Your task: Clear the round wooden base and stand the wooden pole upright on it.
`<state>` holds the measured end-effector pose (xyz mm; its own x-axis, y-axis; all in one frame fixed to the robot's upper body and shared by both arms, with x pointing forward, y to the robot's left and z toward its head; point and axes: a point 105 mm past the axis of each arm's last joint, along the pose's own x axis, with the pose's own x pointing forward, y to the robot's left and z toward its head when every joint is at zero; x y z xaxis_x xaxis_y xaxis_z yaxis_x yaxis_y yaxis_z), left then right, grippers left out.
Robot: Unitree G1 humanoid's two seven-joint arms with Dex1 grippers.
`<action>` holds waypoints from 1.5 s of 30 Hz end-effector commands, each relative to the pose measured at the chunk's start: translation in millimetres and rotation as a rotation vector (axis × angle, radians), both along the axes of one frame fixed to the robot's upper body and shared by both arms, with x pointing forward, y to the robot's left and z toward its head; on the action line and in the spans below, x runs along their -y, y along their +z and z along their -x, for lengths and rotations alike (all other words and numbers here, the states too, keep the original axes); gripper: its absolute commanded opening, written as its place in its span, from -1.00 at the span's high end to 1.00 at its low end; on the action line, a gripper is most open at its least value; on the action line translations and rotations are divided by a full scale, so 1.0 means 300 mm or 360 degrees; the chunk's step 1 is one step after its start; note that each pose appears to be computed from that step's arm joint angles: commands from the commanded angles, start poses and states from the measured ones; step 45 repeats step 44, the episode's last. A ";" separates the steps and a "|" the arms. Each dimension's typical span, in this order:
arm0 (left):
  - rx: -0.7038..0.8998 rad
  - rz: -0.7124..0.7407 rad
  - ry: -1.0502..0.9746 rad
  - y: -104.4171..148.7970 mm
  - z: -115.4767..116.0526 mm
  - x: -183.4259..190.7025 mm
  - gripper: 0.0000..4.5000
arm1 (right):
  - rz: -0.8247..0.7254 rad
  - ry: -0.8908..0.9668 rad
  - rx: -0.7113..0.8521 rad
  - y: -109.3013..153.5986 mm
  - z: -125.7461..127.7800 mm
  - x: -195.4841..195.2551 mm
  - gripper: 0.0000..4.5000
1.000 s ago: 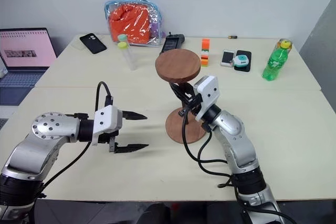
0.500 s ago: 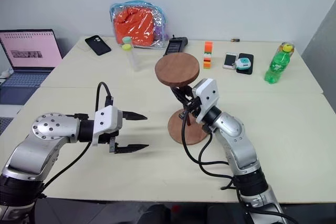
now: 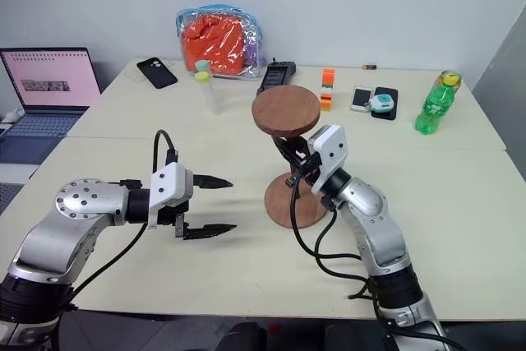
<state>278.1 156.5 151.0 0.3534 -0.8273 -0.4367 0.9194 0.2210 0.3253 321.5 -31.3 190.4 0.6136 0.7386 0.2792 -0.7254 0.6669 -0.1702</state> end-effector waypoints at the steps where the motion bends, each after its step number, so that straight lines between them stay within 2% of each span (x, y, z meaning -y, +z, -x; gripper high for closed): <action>1: 0.0080 0.0015 -0.0015 0.038 0.000 0.004 -1.00 | 0.0202 -0.0068 -0.0338 -0.203 -0.022 0.033 0.88; 5: 0.0084 0.0003 -0.0020 0.030 0.000 -0.001 -1.00 | 0.0171 -0.0035 -0.0293 -0.163 -0.014 0.021 0.88; 6: 0.0085 0.0000 -0.0021 0.029 0.001 -0.003 -1.00 | 0.0162 -0.0038 -0.0282 -0.153 -0.014 0.020 0.57; 12: 0.0097 -0.0011 -0.0030 0.023 0.001 -0.004 -1.00 | 0.0153 0.0019 -0.0267 -0.127 0.003 0.003 0.01; 21: 0.0140 0.0119 -0.0010 0.075 -0.010 0.018 -1.00 | 0.0247 0.0078 -0.0253 -0.135 0.039 0.019 -0.99; 27: 0.0106 0.0204 0.0028 0.115 -0.018 0.025 -1.00 | 0.0432 0.0119 -0.0205 -0.119 0.091 0.098 -0.99; 34: 0.0139 0.0077 0.0101 0.127 -0.052 -0.018 -1.00 | 0.0751 0.0197 -0.0207 -0.065 0.205 0.305 -0.99; 40: 0.0177 0.0060 0.0144 0.151 -0.084 -0.046 -1.00 | 0.0915 0.0136 -0.0274 -0.026 0.237 0.456 -0.99; 45: 0.0167 0.0081 0.0125 0.159 -0.088 -0.046 -1.00 | 0.0981 0.0108 -0.0293 -0.016 0.256 0.504 -0.99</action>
